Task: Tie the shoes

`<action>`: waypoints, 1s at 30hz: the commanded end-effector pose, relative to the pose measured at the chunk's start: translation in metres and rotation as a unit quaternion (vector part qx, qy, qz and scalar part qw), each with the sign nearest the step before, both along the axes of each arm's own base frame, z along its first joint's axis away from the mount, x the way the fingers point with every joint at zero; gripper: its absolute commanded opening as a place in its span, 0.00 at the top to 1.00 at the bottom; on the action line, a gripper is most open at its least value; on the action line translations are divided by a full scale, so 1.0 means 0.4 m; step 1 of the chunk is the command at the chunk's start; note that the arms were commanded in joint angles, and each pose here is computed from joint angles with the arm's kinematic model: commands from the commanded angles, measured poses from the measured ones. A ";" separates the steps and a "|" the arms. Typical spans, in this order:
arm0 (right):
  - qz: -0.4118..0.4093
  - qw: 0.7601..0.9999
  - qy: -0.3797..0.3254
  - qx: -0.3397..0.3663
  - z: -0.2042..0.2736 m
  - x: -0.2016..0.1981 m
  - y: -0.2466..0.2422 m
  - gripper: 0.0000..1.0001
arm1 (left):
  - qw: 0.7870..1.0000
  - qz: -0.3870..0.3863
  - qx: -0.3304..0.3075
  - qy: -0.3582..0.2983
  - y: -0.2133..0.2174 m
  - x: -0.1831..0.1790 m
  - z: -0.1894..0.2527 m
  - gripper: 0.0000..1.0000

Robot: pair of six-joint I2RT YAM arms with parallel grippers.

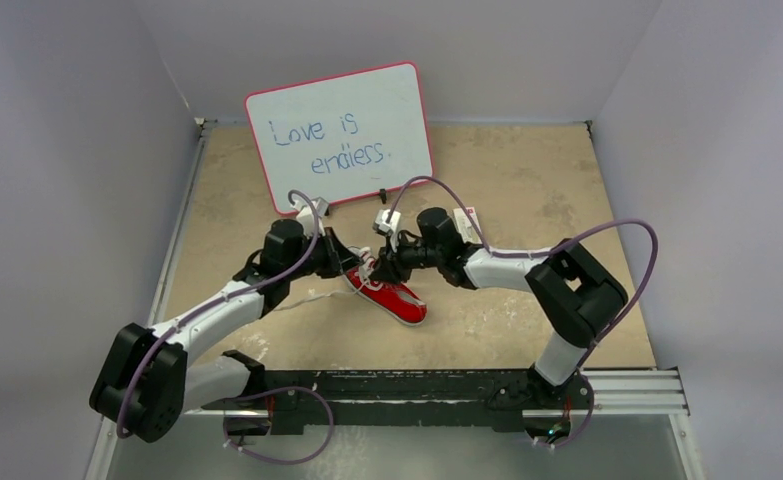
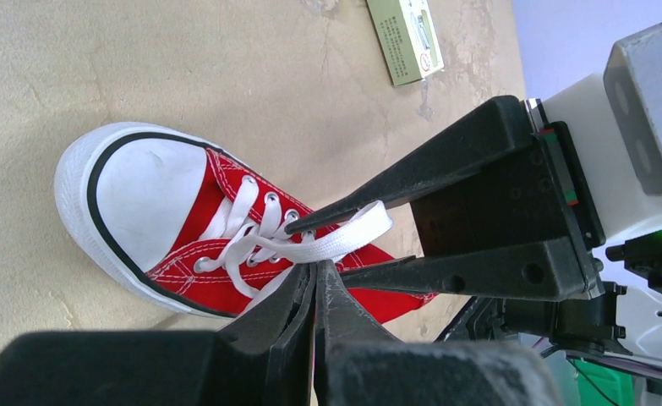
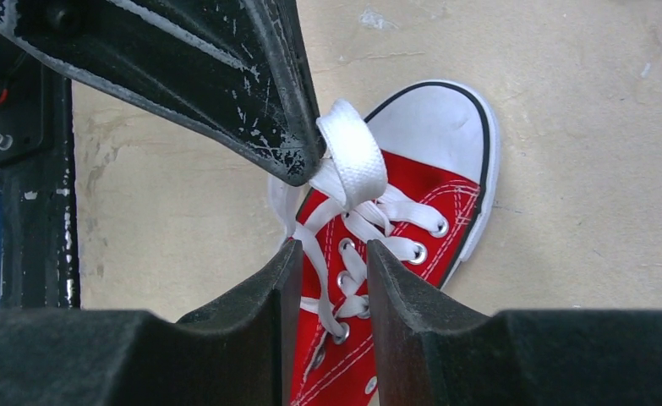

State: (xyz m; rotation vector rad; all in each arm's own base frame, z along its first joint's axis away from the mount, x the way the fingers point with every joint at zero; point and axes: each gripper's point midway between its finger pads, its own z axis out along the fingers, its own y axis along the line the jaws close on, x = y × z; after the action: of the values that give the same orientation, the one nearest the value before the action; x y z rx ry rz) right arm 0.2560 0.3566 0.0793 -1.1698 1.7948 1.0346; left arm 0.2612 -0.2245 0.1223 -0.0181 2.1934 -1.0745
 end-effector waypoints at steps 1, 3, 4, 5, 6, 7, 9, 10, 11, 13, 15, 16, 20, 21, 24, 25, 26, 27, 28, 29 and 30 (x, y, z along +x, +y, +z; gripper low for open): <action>-0.040 0.999 -0.030 0.010 0.050 0.036 0.001 0.63 | 1.000 0.018 -0.014 -0.017 0.010 0.012 0.025 1.00; -0.094 0.995 -0.016 0.010 0.055 0.050 -0.022 0.60 | 1.000 0.019 -0.017 -0.017 0.009 0.013 0.029 1.00; -0.115 0.993 -0.002 0.015 0.059 0.051 -0.032 0.58 | 0.999 0.019 -0.021 -0.018 0.008 0.013 0.031 1.00; -0.128 0.991 0.013 0.021 0.059 0.042 -0.045 0.57 | 0.999 0.020 -0.025 -0.018 0.007 0.013 0.034 1.00; -0.136 0.990 0.029 0.029 0.065 0.030 -0.053 0.55 | 0.999 0.022 -0.029 -0.017 0.006 0.013 0.036 1.00; -0.145 0.988 0.045 0.037 0.071 0.021 -0.061 0.53 | 0.999 0.022 -0.033 -0.013 0.005 0.011 0.033 1.00; -0.174 0.980 0.085 0.041 0.057 0.004 -0.087 0.45 | 0.999 0.026 -0.044 -0.006 0.002 0.007 0.028 1.00; -0.183 0.977 0.106 0.040 0.042 -0.009 -0.098 0.44 | 0.998 0.029 -0.051 -0.002 0.002 0.004 0.025 1.00; -0.183 0.974 0.126 0.040 0.029 -0.028 -0.105 0.44 | 0.998 0.033 -0.057 -0.001 0.003 0.003 0.022 1.00; -0.185 0.971 0.143 0.054 0.019 -0.053 -0.115 0.44 | 0.997 0.042 -0.065 0.000 0.007 0.002 0.018 1.00; -0.167 0.969 0.156 0.096 0.034 -0.080 -0.104 0.45 | 0.996 0.046 -0.071 -0.001 0.008 0.002 0.018 1.00; -0.159 0.967 0.169 0.107 0.032 -0.095 -0.102 0.46 | 0.996 0.047 -0.071 0.000 0.008 0.002 0.017 1.00; -0.133 0.962 0.185 0.152 0.049 -0.145 -0.066 0.47 | 0.997 0.048 -0.065 0.000 0.012 0.000 0.019 1.00; -0.128 0.960 0.190 0.160 0.055 -0.156 -0.052 0.48 | 0.997 0.049 -0.065 0.000 0.014 -0.001 0.022 1.00; -0.116 0.951 0.210 0.195 0.091 -0.185 -0.006 0.48 | 0.996 0.056 -0.063 -0.005 0.023 0.000 0.034 1.00; -0.122 0.946 0.215 0.210 0.104 -0.184 -0.001 0.48 | 0.996 0.059 -0.061 -0.007 0.028 0.000 0.039 1.00; -0.133 0.941 0.219 0.223 0.114 -0.180 -0.004 0.48 | 0.996 0.062 -0.058 -0.008 0.033 0.001 0.041 1.00; -0.145 0.935 0.225 0.233 0.121 -0.175 -0.009 0.48 | 0.997 0.063 -0.054 -0.012 0.037 0.003 0.045 1.00; -0.156 0.934 0.226 0.229 0.118 -0.174 -0.019 0.47 | 0.997 0.062 -0.049 -0.012 0.041 0.004 0.046 1.00; -0.184 0.934 0.217 0.218 0.109 -0.158 -0.036 0.46 | 0.997 0.061 -0.042 -0.013 0.044 0.003 0.045 1.00; -0.217 0.936 0.195 0.195 0.096 -0.132 -0.056 0.45 | 0.998 0.060 -0.034 -0.013 0.048 0.002 0.044 1.00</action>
State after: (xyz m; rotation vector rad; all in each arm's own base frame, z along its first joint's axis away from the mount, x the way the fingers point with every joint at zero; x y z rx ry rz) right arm 0.1738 0.3458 0.0877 -0.4878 1.9883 1.4329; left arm 0.2527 -0.2113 0.1230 -0.1905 2.1420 -1.1220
